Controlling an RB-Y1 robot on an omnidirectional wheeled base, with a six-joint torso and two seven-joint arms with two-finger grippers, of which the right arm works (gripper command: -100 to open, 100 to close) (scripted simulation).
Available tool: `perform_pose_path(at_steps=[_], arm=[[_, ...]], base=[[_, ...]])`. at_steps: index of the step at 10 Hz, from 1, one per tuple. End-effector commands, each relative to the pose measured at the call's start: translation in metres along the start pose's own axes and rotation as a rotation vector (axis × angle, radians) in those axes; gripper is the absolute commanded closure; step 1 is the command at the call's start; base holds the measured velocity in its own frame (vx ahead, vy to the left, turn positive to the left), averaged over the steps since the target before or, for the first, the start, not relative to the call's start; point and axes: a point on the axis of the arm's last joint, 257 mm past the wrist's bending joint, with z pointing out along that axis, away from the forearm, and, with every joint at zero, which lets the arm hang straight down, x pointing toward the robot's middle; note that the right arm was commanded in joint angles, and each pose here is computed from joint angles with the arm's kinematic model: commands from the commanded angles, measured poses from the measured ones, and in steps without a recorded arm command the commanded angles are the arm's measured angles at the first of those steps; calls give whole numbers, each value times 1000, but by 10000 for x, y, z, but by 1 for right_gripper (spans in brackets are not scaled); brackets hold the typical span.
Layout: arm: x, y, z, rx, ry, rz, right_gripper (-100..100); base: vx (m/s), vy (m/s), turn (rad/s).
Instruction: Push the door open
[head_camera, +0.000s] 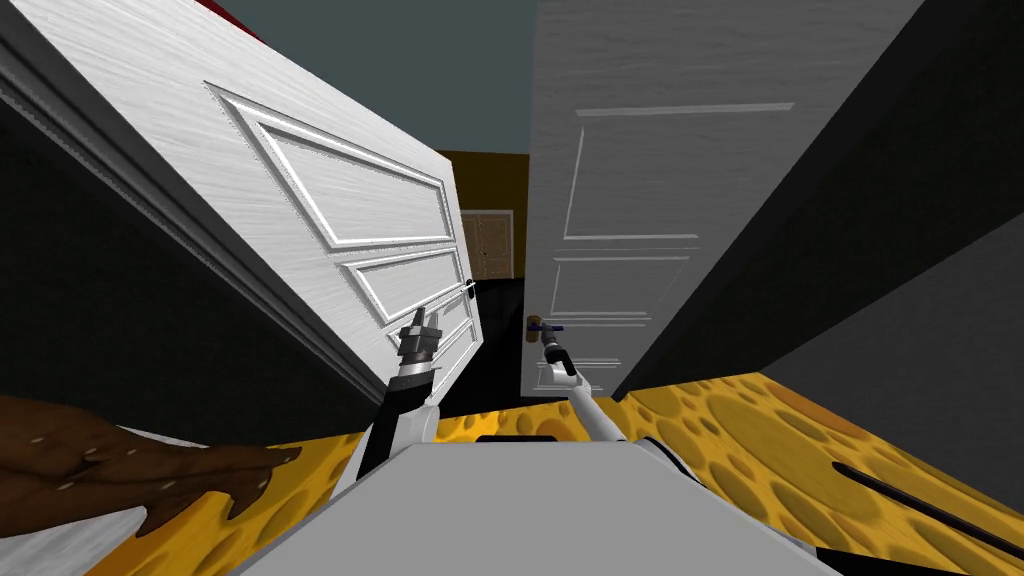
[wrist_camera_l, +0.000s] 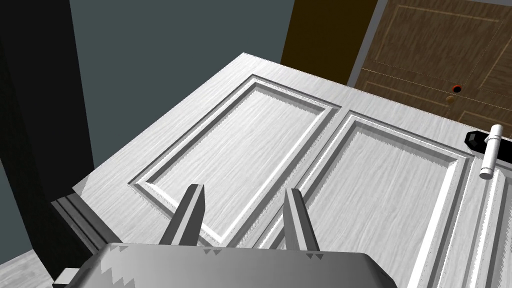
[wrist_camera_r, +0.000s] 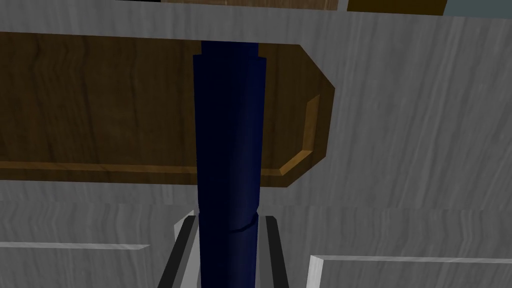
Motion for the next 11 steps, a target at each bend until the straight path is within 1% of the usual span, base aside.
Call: perform_pose_path(at_steps=[1,2,3,6,7,10,11], arm=[[-216,60,30,-14,-32,-8,100],[-302,60,35,-14,-47,-10,100],[-346,61,36,-14,-54,-11,100],[-622,64,41,-14,-103,-12,100],[-668,65,40,-14,-112,-12,100],[-898,67,33,-13,-154,-11,100],[-942,67,31,-13,-163,-10,100]], base=[[166,78,-36],[185,126,-68],[175,109,-89],[171,111,-67],[168,101,-91],[140,105,-64],[127,102,-55]])
